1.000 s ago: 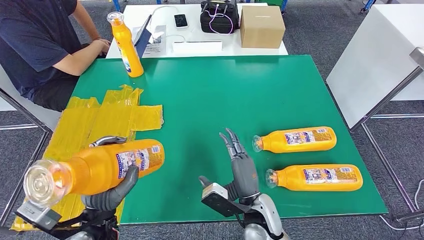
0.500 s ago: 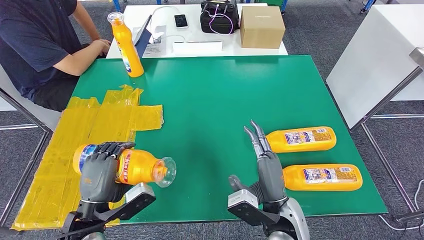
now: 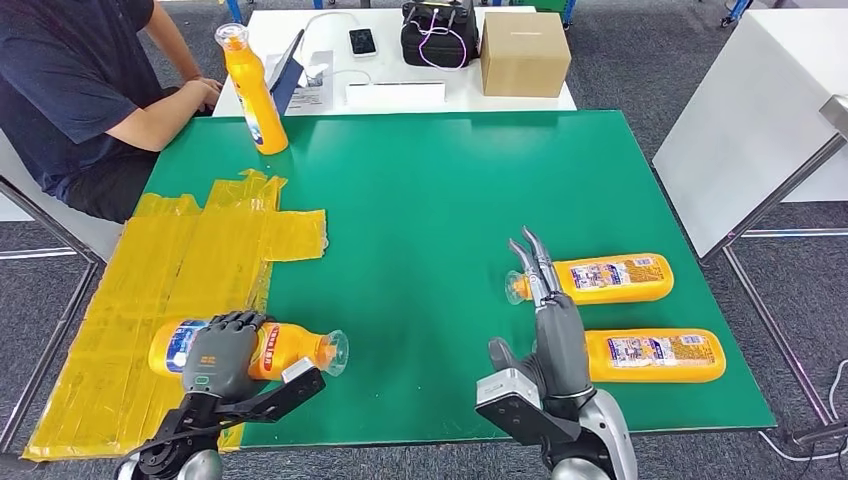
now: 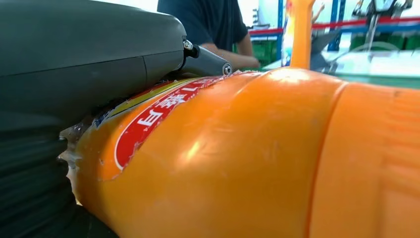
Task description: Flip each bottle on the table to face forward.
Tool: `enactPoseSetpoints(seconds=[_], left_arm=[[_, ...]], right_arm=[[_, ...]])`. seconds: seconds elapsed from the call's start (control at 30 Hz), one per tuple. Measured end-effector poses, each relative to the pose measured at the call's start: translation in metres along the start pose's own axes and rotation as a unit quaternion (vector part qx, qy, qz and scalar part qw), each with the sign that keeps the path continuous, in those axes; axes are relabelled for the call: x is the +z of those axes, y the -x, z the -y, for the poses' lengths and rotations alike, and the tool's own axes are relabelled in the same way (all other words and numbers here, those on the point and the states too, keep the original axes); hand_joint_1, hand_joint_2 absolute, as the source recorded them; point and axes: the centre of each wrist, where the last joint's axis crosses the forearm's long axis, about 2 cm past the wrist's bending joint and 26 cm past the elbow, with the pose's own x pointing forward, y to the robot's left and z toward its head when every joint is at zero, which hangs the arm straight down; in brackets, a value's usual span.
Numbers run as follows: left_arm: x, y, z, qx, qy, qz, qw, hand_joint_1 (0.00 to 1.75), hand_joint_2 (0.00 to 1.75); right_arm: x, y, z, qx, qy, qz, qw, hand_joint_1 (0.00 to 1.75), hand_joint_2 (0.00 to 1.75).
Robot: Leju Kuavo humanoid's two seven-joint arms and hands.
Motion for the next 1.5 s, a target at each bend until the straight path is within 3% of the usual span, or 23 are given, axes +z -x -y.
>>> enactPoseSetpoints(seconds=[0.1,0.77,1.2,1.5], left_arm=[[-0.001,0.003,0.003,-0.013,0.016,-0.010,1.000,0.00,1.75],[-0.001,0.006,0.005,-0.049,0.026,-0.033,0.998,0.00,1.75],[0.011,-0.013,-0.033,0.067,-0.147,-0.020,0.987,0.00,1.75],[0.017,-0.015,-0.043,0.109,-0.196,-0.017,0.974,0.00,1.75]], right_arm=[[0.000,0.000,0.000,-0.002,-0.003,-0.003,1.000,0.00,0.00],[-0.002,0.001,0.002,-0.001,-0.005,-0.017,1.000,0.00,0.00],[0.011,-0.001,0.003,0.006,0.005,-0.029,1.000,0.00,0.00],[0.014,-0.002,0.004,0.007,0.008,-0.029,1.000,0.00,0.00]])
